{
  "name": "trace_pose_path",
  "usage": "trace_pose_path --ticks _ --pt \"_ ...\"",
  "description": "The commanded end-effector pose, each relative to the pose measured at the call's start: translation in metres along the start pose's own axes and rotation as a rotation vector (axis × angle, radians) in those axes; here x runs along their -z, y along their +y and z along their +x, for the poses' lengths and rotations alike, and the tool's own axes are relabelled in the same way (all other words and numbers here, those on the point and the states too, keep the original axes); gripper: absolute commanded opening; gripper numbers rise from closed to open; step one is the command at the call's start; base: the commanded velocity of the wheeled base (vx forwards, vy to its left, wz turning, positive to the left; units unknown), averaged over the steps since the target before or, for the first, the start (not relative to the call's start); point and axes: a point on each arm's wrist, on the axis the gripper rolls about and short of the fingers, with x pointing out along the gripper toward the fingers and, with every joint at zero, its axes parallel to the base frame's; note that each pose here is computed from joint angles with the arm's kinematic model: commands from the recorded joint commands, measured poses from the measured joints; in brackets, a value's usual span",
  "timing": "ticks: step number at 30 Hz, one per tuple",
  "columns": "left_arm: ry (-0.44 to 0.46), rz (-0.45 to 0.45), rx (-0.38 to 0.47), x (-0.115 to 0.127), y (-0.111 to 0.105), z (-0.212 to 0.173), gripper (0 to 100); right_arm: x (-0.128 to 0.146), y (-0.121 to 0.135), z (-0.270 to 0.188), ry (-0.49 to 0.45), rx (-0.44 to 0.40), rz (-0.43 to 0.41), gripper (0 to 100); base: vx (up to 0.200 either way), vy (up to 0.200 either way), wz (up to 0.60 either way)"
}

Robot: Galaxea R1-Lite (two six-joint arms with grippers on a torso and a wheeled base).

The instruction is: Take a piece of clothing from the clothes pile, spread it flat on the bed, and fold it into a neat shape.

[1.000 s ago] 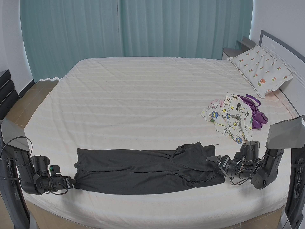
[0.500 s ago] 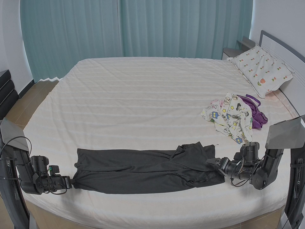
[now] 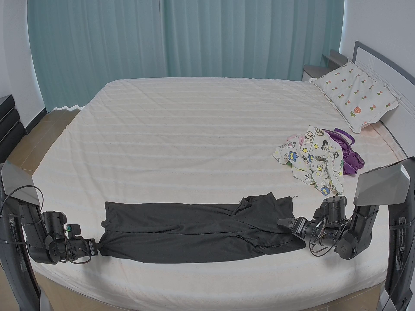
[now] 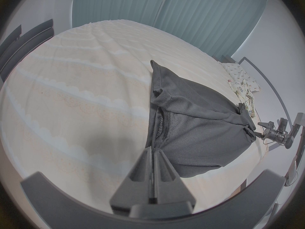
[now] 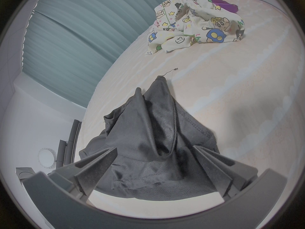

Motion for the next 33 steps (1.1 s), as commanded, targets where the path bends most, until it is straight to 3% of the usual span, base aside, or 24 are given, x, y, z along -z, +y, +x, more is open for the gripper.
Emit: trace_pose_path --ticks 1,6,16,17,24,33 --pt "0.004 -0.002 0.0 0.001 0.0 0.001 0 0.005 -0.004 0.002 0.016 0.013 -0.007 100 0.0 0.0 0.0" --pt "0.002 -0.002 0.0 0.001 0.001 0.002 0 0.004 -0.017 -0.008 0.031 0.052 -0.052 100 0.0 0.0 0.0" --pt "0.004 -0.002 0.0 0.001 0.001 0.002 0 0.009 -0.021 -0.007 0.072 0.034 -0.111 100 0.0 0.0 0.0" --pt "0.002 -0.002 0.002 0.001 0.001 0.002 0 0.01 -0.021 -0.007 0.075 0.033 -0.113 0 0.0 0.0 0.0" --pt "0.004 -0.002 0.0 0.001 0.001 0.002 0 0.014 -0.026 -0.011 0.089 0.04 -0.173 0 0.0 0.0 0.0" --pt "0.002 -0.002 0.0 0.001 0.001 0.002 0 0.012 -0.034 -0.016 0.09 0.064 -0.181 0 0.0 0.0 0.0"
